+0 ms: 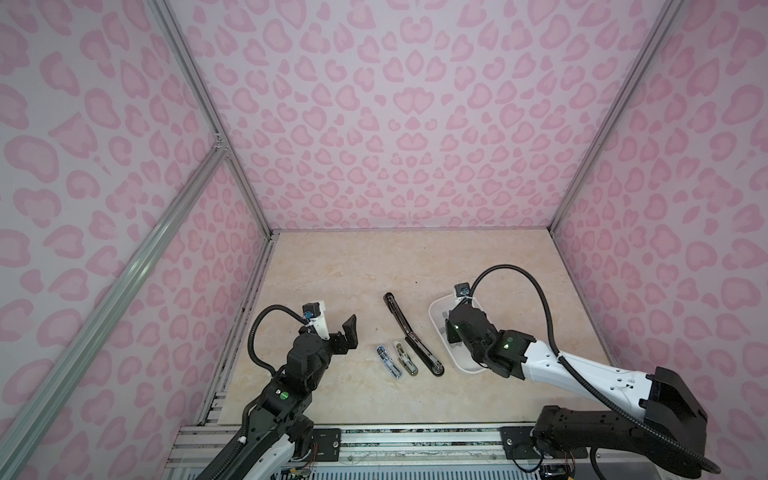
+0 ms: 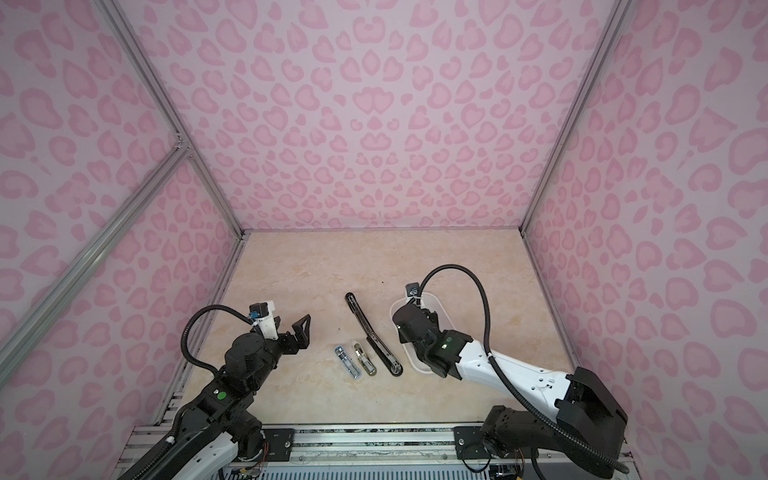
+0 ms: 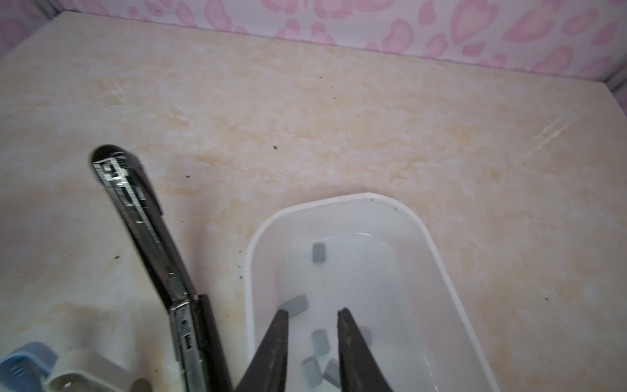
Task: Load the staples into the stapler
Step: 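Lift the right gripper and move it back over the white tray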
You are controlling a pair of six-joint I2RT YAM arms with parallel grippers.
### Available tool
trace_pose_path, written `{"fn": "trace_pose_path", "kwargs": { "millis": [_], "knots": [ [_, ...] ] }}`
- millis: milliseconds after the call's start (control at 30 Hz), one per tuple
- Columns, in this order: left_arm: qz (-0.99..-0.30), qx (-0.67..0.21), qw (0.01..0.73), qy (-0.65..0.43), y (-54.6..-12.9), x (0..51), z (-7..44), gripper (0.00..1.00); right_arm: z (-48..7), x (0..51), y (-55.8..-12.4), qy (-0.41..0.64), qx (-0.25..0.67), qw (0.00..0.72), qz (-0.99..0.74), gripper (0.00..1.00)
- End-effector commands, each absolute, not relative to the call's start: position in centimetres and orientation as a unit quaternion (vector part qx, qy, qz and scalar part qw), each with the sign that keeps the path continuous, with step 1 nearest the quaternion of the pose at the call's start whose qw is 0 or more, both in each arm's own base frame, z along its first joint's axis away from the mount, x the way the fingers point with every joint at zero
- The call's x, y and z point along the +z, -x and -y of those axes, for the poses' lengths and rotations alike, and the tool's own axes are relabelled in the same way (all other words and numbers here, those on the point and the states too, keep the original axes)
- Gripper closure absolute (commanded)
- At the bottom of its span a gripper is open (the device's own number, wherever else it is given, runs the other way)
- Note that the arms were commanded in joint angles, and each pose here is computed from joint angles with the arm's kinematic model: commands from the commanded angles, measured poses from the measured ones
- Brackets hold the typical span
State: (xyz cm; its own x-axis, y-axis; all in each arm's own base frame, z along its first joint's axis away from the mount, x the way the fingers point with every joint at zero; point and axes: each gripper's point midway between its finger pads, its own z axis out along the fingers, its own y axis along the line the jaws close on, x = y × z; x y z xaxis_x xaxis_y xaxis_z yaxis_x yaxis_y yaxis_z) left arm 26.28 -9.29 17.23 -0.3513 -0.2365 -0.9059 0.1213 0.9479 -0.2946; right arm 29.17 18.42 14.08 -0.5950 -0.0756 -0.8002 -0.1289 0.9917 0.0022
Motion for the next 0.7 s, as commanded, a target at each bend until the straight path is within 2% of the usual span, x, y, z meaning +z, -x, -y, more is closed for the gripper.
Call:
{"fn": "trace_pose_path", "kwargs": {
  "millis": [0,167,300,467,667],
  "knots": [
    [-0.803,-0.156,0.573,0.040,-26.6,17.5,9.2,0.03,-17.9,10.8,-28.4,0.052,0.072,0.386,-0.918,0.72],
    [-0.809,-0.142,0.569,0.035,-26.6,17.1,9.0,0.02,-17.5,8.6,-27.8,0.054,0.058,0.331,-0.940,0.70],
    [-0.814,-0.129,0.566,0.021,-26.9,16.7,9.2,0.01,-17.5,9.0,-28.1,0.067,0.043,0.293,-0.953,0.68],
    [-0.829,-0.098,0.550,0.010,-27.6,16.1,9.1,0.05,-19.1,9.0,-30.0,0.103,0.063,0.280,-0.953,0.66],
    [-0.835,-0.067,0.546,0.014,-27.9,14.9,8.3,0.05,-20.4,7.8,-33.5,0.150,0.019,0.266,-0.952,0.58]
  ]
}}
